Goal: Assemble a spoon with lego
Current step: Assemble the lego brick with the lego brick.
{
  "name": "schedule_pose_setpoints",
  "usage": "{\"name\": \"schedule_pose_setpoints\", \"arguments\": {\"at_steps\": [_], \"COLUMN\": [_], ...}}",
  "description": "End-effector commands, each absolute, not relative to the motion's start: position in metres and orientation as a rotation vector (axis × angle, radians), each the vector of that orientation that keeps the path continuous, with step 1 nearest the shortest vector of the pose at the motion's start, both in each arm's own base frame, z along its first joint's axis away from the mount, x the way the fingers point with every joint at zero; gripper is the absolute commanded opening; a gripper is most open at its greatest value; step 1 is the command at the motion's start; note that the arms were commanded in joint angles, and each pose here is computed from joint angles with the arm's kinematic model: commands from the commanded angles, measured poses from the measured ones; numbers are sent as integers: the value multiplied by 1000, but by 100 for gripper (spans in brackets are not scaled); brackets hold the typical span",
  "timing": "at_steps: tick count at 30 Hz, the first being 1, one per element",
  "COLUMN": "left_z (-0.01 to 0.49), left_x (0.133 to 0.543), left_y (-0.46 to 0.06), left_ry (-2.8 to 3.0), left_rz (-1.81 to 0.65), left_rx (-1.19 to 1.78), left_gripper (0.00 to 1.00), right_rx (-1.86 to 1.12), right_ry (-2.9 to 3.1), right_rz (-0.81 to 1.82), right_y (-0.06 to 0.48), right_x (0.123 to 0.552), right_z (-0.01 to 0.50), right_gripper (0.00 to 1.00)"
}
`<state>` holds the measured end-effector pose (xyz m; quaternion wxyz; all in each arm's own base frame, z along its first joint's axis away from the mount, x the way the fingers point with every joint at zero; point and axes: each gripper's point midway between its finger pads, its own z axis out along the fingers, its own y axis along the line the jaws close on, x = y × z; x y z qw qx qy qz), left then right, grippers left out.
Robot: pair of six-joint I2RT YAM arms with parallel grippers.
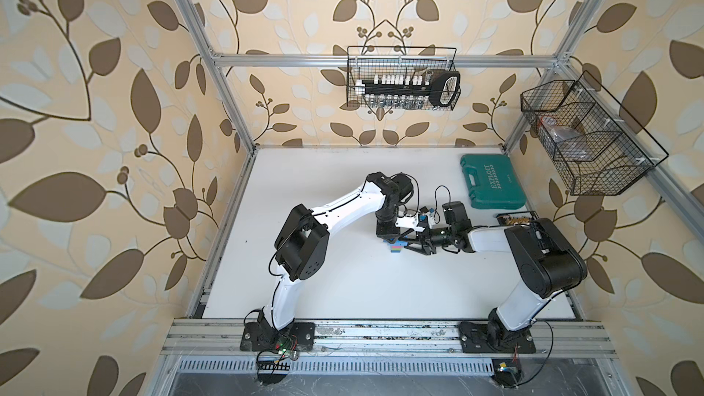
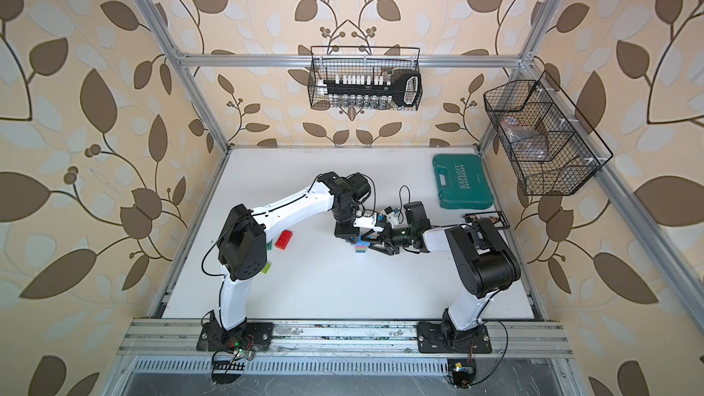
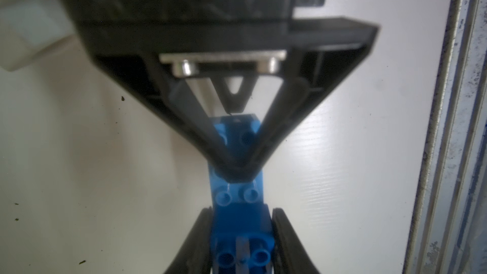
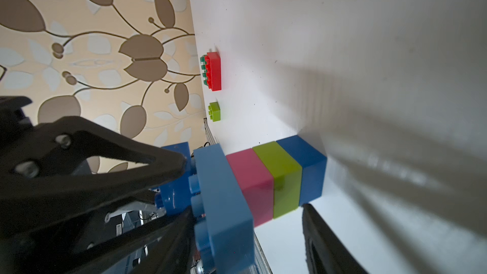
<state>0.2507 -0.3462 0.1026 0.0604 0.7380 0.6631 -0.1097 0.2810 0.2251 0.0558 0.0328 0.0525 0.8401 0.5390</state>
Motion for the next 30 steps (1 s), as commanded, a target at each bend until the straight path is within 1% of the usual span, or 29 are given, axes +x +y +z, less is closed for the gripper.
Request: {"name": "schedule_pose_setpoints", "arguments": {"at_steps": [1, 5, 9, 15, 20, 22, 27, 30], "left_z": [94, 94, 92, 76, 81, 80, 76, 69], "left_x": [228, 234, 233, 238, 235, 236, 217, 221], "left_y": [-347, -340, -339, -337, -339, -335, -342, -331], "left_ry": [2060, 2138, 2115, 2190, 2183, 2168, 2158, 2222], "left_rz": [-438, -375, -378, -284, -313, -277, -450, -338], "left_rx": [2258, 2230, 2231, 2212, 2166, 2173, 2216, 2256], "left_gripper": [10, 10, 10, 10, 10, 10, 10, 10], "right_rx": [299, 301, 303, 303, 308, 306, 311, 312], "right_ry": [2700, 2704, 2707, 2711, 2716, 2716, 2723, 2725], "right_rz": [1519, 1518, 1519, 1514, 1515, 1515, 1512, 1506], "right_y": [213, 212, 213, 212, 212, 212, 212, 212], "right_x": [277, 277, 276, 276, 276, 276, 275, 275], "right_z": [25, 23, 23, 23, 21, 21, 20, 19], "right_gripper": [61, 61, 61, 60, 60, 60, 60, 60]}}
